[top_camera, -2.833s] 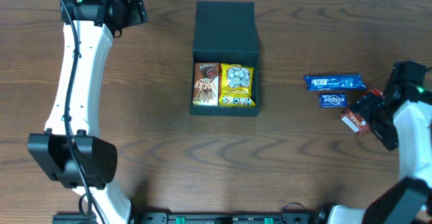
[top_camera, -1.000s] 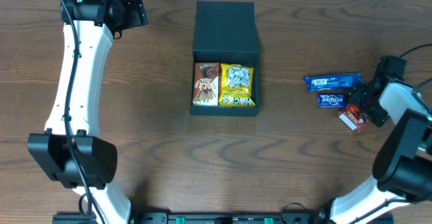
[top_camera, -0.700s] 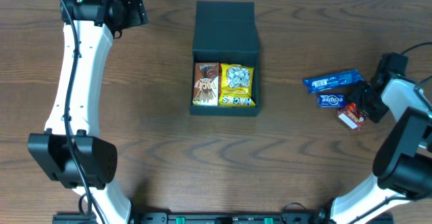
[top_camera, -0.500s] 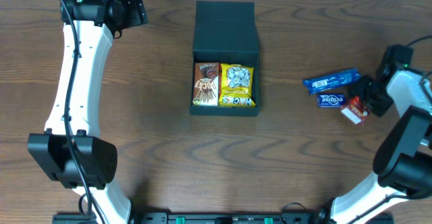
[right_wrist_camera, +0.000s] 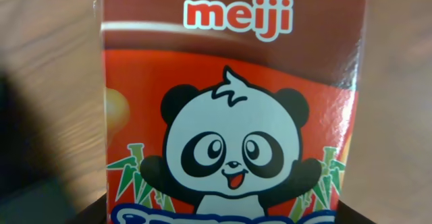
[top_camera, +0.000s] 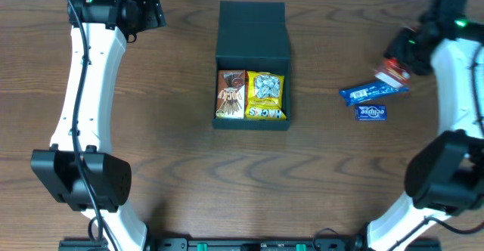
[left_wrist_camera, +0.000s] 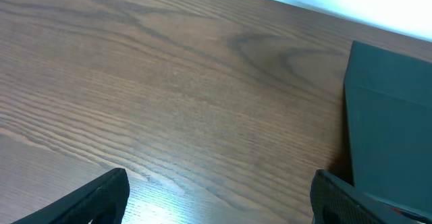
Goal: Pack container
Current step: 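Carry the Hello Panda box with the right gripper into the box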
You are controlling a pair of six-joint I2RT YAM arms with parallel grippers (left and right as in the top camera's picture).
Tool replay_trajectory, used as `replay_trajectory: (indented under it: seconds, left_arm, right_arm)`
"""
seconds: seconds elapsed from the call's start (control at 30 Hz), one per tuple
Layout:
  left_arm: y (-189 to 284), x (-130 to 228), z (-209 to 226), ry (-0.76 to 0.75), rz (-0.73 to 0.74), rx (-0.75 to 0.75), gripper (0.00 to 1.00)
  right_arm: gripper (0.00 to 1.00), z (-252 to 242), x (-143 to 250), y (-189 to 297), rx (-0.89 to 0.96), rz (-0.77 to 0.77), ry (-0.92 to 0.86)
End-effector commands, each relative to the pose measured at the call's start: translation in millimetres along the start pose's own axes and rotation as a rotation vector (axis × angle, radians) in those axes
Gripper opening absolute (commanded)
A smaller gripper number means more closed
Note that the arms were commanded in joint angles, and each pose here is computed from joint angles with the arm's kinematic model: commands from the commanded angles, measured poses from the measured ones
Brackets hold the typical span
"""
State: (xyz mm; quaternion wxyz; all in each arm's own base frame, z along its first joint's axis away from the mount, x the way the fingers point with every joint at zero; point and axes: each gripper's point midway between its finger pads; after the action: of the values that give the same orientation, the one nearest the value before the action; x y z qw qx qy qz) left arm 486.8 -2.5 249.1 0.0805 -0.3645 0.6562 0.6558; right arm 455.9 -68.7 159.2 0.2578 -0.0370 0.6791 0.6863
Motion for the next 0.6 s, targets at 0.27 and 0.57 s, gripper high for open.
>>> replay_trajectory:
  seconds: [0.27, 0.57]
  left_arm:
    - [1, -3, 1, 0.004, -0.005, -0.003, 0.87]
    - [1, -3, 1, 0.004, -0.006, -0.003, 0.89]
  right_arm:
    - [0.62, 193, 46, 24, -0.219, -0.057, 0.394]
    - [0.6, 251, 115, -3, -0.245, 0.085, 0.519]
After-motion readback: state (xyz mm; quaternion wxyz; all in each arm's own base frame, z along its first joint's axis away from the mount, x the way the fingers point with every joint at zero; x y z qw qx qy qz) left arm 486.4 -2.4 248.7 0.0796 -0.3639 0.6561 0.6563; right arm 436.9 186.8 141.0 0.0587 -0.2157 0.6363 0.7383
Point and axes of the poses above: each gripper's point midway between its finger pads, its own y axis back along the fingers, its own z axis along the line the jaws close on, x = y × z, and after that the axes turned 9 degrees about y, right-handed
